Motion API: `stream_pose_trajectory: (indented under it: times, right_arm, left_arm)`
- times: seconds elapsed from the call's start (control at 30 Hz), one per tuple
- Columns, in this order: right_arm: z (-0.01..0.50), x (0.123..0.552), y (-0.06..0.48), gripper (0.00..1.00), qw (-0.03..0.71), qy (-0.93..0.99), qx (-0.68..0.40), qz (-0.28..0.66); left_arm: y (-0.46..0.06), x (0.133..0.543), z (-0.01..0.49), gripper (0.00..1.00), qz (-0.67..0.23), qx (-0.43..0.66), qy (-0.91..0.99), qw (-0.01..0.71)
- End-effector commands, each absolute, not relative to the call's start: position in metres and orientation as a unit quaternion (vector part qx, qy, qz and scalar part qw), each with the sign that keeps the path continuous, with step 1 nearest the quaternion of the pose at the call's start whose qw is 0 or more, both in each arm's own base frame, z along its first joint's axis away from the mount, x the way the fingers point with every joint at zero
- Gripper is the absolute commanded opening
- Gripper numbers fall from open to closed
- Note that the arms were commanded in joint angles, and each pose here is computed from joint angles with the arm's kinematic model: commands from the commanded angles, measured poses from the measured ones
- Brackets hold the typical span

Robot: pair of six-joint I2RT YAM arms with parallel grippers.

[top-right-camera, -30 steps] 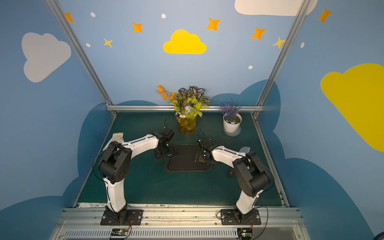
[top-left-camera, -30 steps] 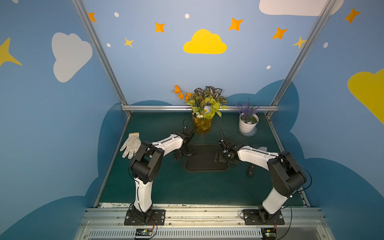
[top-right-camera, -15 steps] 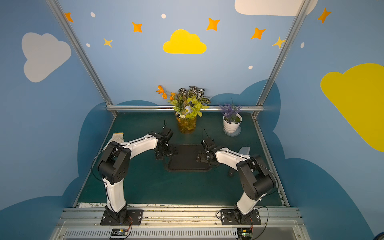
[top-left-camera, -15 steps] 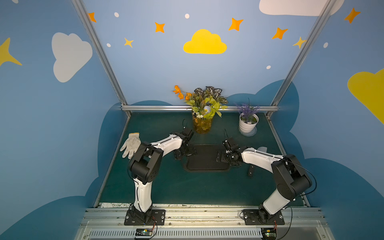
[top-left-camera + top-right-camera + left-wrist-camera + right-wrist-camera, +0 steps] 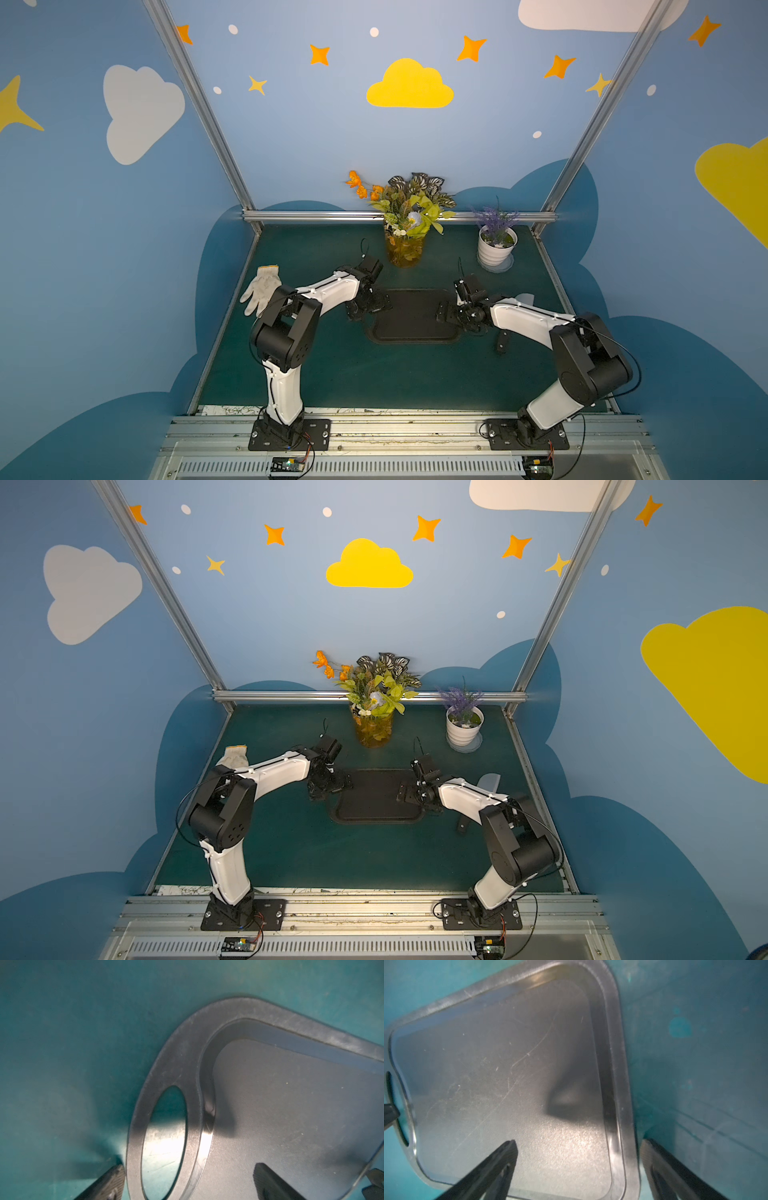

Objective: Align the knife with the edge of the cutting board
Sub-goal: Adjust the work surface at the center of the board, then pick up the knife at the center of the board.

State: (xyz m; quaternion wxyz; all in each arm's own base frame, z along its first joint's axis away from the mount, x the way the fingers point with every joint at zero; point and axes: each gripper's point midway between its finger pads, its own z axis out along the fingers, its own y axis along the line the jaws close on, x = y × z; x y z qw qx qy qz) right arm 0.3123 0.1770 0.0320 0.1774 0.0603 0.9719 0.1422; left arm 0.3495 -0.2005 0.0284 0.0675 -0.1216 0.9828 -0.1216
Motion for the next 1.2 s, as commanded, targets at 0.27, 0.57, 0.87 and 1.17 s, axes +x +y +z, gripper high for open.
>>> stream_pose_trajectory:
  times: [0.27,0.57,0.87,1.17]
  right_arm:
    - [0.038,0.305,0.154,0.98,0.182,0.969,0.08,0.145]
    - [0.088,0.291,0.134,0.98,0.189,0.968,0.089,0.138]
    - [0.126,0.26,0.078,0.98,0.208,0.963,0.165,0.051]
    - [0.143,0.233,0.004,0.98,0.268,0.933,0.236,-0.055]
  left_arm:
    - [-0.181,0.345,0.042,1.0,-0.131,-0.138,0.979,0.074]
    - [-0.171,0.352,0.1,1.0,-0.186,-0.115,0.966,0.135]
    - [-0.179,0.367,0.197,1.0,-0.232,-0.015,0.939,0.254]
    - [-0.21,0.364,0.244,1.0,-0.239,0.069,0.917,0.312]
